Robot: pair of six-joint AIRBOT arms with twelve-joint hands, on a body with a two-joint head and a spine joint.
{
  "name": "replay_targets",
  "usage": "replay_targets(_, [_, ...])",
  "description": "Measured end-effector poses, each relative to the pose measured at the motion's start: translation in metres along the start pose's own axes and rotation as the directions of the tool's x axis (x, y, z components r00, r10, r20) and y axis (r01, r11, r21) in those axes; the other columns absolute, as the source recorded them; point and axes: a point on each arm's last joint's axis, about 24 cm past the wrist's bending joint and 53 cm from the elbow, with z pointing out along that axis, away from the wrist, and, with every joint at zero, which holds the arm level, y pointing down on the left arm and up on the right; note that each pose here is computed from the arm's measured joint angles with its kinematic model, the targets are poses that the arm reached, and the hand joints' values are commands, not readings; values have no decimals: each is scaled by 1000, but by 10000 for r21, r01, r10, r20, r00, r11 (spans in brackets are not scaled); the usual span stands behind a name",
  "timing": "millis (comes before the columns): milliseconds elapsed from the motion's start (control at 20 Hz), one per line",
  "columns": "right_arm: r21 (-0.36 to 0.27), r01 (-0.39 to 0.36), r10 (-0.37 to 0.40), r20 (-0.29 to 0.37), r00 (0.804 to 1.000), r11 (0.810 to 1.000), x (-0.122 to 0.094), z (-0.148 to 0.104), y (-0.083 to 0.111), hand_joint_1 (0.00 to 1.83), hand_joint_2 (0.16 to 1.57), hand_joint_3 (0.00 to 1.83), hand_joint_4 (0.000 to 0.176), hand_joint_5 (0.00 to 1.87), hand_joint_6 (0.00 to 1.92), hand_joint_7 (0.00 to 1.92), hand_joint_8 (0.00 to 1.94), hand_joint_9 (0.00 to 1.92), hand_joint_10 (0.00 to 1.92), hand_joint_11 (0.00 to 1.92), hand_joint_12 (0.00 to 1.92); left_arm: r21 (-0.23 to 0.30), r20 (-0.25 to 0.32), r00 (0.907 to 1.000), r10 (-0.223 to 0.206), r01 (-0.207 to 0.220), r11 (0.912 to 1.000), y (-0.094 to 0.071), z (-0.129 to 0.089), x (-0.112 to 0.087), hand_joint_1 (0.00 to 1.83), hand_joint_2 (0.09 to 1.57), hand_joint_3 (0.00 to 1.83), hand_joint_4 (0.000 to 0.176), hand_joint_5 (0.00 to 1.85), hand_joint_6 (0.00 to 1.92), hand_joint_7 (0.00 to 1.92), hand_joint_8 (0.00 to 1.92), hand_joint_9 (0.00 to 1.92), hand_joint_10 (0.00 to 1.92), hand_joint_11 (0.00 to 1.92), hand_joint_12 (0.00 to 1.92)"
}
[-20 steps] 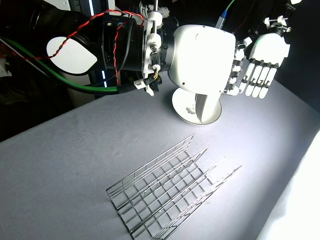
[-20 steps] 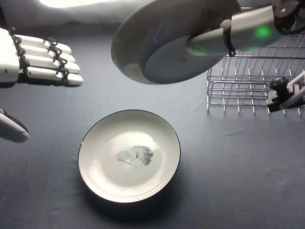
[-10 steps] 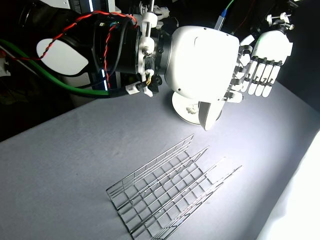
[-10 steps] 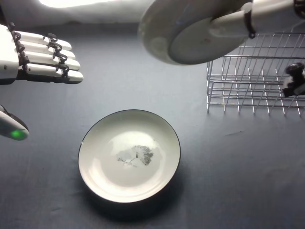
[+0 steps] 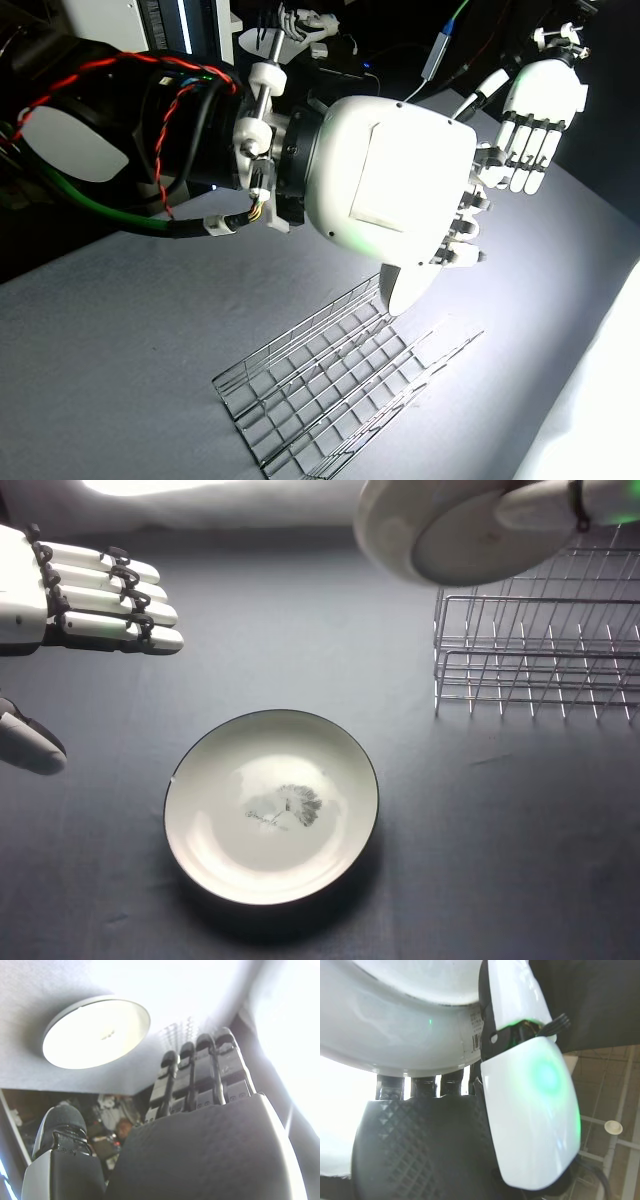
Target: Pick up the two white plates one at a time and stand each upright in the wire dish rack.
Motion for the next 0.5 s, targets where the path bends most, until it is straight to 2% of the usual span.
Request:
replay_targets(200, [165,167,-172,285,9994,9997,-16,-8,-5,1380,1093,0,0,963,1010,1044,794,958,1135,751,1254,2,12,10000,-9,9,10000,0,0,0,0,1044,0,0,0,0,0,0,0,0,0,0])
replay_targets(350, [564,344,-365,381,9986,9978,-24,-13,-21,1373,1115,1,0,909,1097,1002,881,910,1189,711,1280,-4,0,10000,-4,4,10000,0,0,0,0,1046,0,0,0,0,0,0,0,0,0,0])
replay_targets(500, [857,582,-633,585,9963,9946,-38,-17,-35,1376,1107,0,0,930,1070,1017,849,928,1164,730,1270,8,2,10000,-2,2,10000,0,0,0,0,1048,0,0,0,0,0,0,0,0,0,0])
